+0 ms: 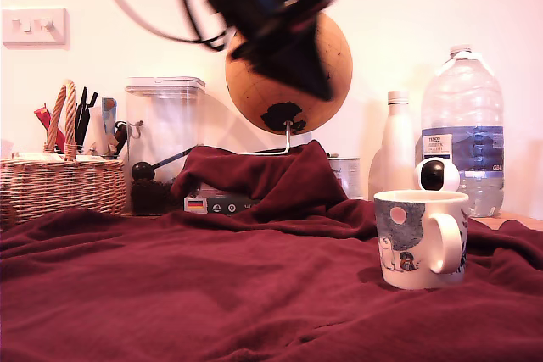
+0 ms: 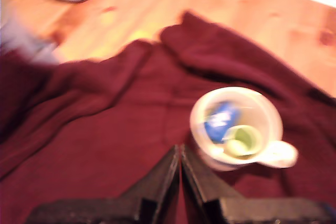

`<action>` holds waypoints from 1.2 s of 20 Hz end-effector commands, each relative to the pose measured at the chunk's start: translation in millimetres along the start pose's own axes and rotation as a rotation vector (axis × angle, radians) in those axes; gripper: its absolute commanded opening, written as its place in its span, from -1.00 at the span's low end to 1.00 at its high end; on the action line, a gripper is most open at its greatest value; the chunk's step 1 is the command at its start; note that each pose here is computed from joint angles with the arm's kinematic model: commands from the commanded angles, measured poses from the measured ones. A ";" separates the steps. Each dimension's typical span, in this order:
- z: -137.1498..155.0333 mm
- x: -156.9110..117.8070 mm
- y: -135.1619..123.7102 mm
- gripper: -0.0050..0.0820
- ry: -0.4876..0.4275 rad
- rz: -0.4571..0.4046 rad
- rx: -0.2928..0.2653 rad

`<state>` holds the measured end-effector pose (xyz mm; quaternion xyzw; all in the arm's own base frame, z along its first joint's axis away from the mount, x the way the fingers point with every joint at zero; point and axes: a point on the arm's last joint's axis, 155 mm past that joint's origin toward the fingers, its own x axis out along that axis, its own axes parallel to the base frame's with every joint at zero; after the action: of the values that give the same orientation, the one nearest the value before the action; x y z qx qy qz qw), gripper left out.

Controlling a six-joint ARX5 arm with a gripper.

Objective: Pick up the coffee capsules on the table and drop them inside the coffee cup

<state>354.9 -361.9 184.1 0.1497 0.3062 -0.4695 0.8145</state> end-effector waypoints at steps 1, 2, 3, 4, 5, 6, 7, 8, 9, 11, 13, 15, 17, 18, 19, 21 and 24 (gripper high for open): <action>-0.6 -10.0 7.2 -0.93 -0.015 0.005 -0.007; -2.5 -12.7 13.9 -0.93 -0.018 0.016 -0.016; -4.9 -16.5 19.6 -0.93 -0.021 0.027 -0.024; -8.1 -20.0 25.6 -0.93 -0.028 0.040 -0.031; -12.1 -24.2 31.1 -0.93 -0.033 0.053 -0.041; -17.6 -28.0 37.3 -0.93 -0.038 0.067 -0.053; -23.9 -32.0 43.4 -0.93 -0.040 0.081 -0.063; -30.8 -36.5 50.4 -0.93 -0.042 0.097 -0.079; -37.5 -41.3 57.3 -0.93 -0.047 0.114 -0.091; -52.6 -51.7 69.8 -0.93 -0.050 0.144 -0.121; -65.1 -65.6 84.6 -0.93 -0.079 0.187 -0.163; -79.2 -80.5 99.9 -0.93 -0.105 0.233 -0.206; -93.4 -94.3 114.2 -0.93 -0.126 0.278 -0.250; -100.0 -101.2 120.5 -0.93 -0.139 0.299 -0.283; -107.0 -107.1 125.3 -0.93 -0.144 0.319 -0.297; -120.5 -118.9 135.2 -0.93 -0.167 0.361 -0.338; -142.9 -135.0 146.5 -0.93 -0.195 0.427 -0.383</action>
<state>383.3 -125.3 161.9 0.0114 0.2678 -0.2406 0.9329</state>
